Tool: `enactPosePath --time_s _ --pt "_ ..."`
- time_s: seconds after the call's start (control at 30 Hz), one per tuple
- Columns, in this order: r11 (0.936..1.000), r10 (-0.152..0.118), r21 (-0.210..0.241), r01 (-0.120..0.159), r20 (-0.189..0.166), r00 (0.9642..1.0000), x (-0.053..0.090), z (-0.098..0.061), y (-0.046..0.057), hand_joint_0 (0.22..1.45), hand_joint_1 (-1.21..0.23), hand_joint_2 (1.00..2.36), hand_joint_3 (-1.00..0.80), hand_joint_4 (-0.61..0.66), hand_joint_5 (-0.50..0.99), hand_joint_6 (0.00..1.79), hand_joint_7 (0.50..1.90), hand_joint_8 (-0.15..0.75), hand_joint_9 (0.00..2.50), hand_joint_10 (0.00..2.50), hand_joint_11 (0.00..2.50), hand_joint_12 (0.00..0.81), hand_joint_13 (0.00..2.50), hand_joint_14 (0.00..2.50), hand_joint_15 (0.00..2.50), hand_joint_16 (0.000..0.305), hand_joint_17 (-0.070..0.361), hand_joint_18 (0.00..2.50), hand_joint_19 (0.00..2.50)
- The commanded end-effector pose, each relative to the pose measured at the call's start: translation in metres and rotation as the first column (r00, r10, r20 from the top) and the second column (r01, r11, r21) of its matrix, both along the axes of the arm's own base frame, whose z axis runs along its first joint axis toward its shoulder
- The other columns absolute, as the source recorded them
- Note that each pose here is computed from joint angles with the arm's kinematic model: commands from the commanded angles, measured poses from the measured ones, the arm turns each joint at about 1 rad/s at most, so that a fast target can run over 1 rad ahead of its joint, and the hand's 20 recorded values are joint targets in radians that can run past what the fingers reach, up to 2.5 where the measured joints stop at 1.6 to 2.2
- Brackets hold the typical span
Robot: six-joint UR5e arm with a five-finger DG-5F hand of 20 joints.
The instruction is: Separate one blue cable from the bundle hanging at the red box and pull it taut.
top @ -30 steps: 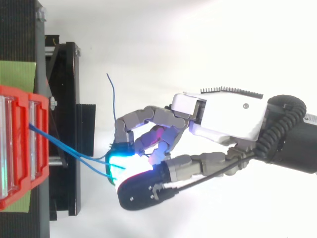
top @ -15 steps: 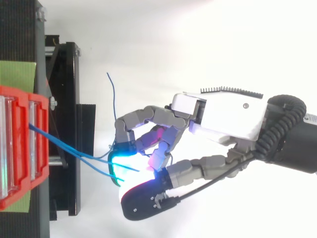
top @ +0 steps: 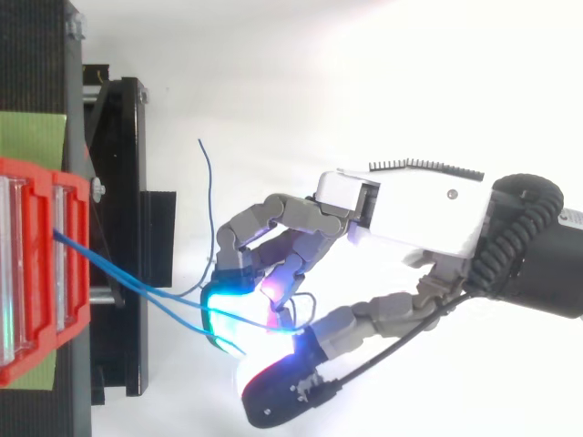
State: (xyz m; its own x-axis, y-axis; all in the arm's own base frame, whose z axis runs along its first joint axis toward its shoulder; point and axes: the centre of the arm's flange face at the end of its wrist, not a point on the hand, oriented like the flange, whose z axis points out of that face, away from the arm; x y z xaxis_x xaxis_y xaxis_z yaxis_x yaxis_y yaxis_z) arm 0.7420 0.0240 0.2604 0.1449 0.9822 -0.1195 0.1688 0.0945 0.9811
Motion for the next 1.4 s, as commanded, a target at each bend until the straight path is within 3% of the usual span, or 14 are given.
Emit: enactPosePath --time_s 0.0,0.1,0.2,0.27,0.37,0.5,0.77,0.87,0.9,0.97,1.1,1.37 --pt "1.0000 0.000 0.000 0.000 -0.001 1.0000 0.000 0.001 0.000 0.57 -1.02 1.00 -0.50 0.03 -0.17 0.92 1.07 0.267 1.06 0.03 1.10 0.356 0.60 0.02 0.40 0.047 0.107 0.55 0.45" --pt "1.0000 0.000 -0.001 0.000 -0.002 1.0000 0.000 0.000 0.000 0.45 -0.98 1.00 -0.50 0.06 -0.15 0.91 1.04 0.309 1.13 0.02 1.10 0.389 0.64 0.02 0.41 0.054 0.122 0.58 0.47" --pt "1.0000 0.000 -0.002 0.000 -0.008 1.0000 -0.001 -0.001 -0.001 0.40 -0.86 1.00 -0.50 0.09 -0.13 0.89 0.95 0.334 1.17 0.02 1.07 0.413 0.67 0.01 0.41 0.059 0.134 0.63 0.47" --pt "1.0000 0.000 -0.002 0.000 -0.010 1.0000 -0.001 -0.001 -0.002 0.45 -0.66 1.00 -0.50 0.08 -0.12 0.86 0.97 0.322 1.17 0.02 1.03 0.398 0.66 0.02 0.40 0.056 0.127 0.61 0.48" --pt "1.0000 -0.005 0.000 0.005 -0.011 0.9999 -0.001 0.000 -0.005 0.54 -0.53 1.00 -0.50 0.09 -0.12 0.83 1.00 0.293 1.17 0.03 1.03 0.369 0.64 0.02 0.42 0.050 0.112 0.56 0.50" --pt "1.0000 -0.007 -0.001 0.007 -0.019 0.9998 -0.004 0.005 -0.005 0.60 -0.56 1.00 -0.49 0.07 -0.12 0.80 1.07 0.288 1.16 0.03 1.04 0.362 0.63 0.02 0.42 0.048 0.108 0.54 0.51" --pt "0.9999 -0.006 -0.008 0.006 -0.033 0.9994 -0.011 0.018 -0.006 0.58 -0.67 1.02 -0.27 0.05 -0.15 0.83 1.17 0.298 1.12 0.03 1.06 0.370 0.63 0.02 0.42 0.049 0.111 0.53 0.52" --pt "1.0000 -0.005 -0.008 0.005 -0.031 0.9995 -0.013 0.024 -0.006 0.58 -0.70 1.02 -0.20 0.06 -0.15 0.86 1.17 0.295 1.11 0.03 1.08 0.372 0.62 0.02 0.43 0.050 0.112 0.53 0.51" --pt "1.0000 -0.005 -0.009 0.004 -0.030 0.9995 -0.014 0.028 -0.006 0.59 -0.73 1.02 -0.19 0.06 -0.16 0.88 1.09 0.297 1.11 0.03 1.09 0.372 0.62 0.02 0.43 0.050 0.112 0.53 0.51" --pt "0.9999 -0.006 -0.008 0.006 -0.033 0.9994 -0.015 0.030 -0.007 0.60 -0.75 1.02 -0.22 0.07 -0.17 0.89 1.06 0.292 1.09 0.03 1.09 0.371 0.61 0.02 0.42 0.050 0.111 0.53 0.51" --pt "0.9997 -0.018 -0.014 0.018 -0.034 0.9993 -0.017 0.035 -0.008 0.55 -0.72 1.00 -0.50 0.09 -0.17 0.89 1.00 0.303 1.10 0.03 1.08 0.376 0.61 0.02 0.42 0.051 0.114 0.53 0.52" --pt "0.9978 -0.064 -0.023 0.063 -0.040 0.9972 -0.020 0.038 -0.014 0.53 -0.54 1.00 -0.50 0.09 -0.15 0.86 1.03 0.308 1.15 0.03 1.07 0.385 0.64 0.02 0.43 0.052 0.117 0.55 0.52"
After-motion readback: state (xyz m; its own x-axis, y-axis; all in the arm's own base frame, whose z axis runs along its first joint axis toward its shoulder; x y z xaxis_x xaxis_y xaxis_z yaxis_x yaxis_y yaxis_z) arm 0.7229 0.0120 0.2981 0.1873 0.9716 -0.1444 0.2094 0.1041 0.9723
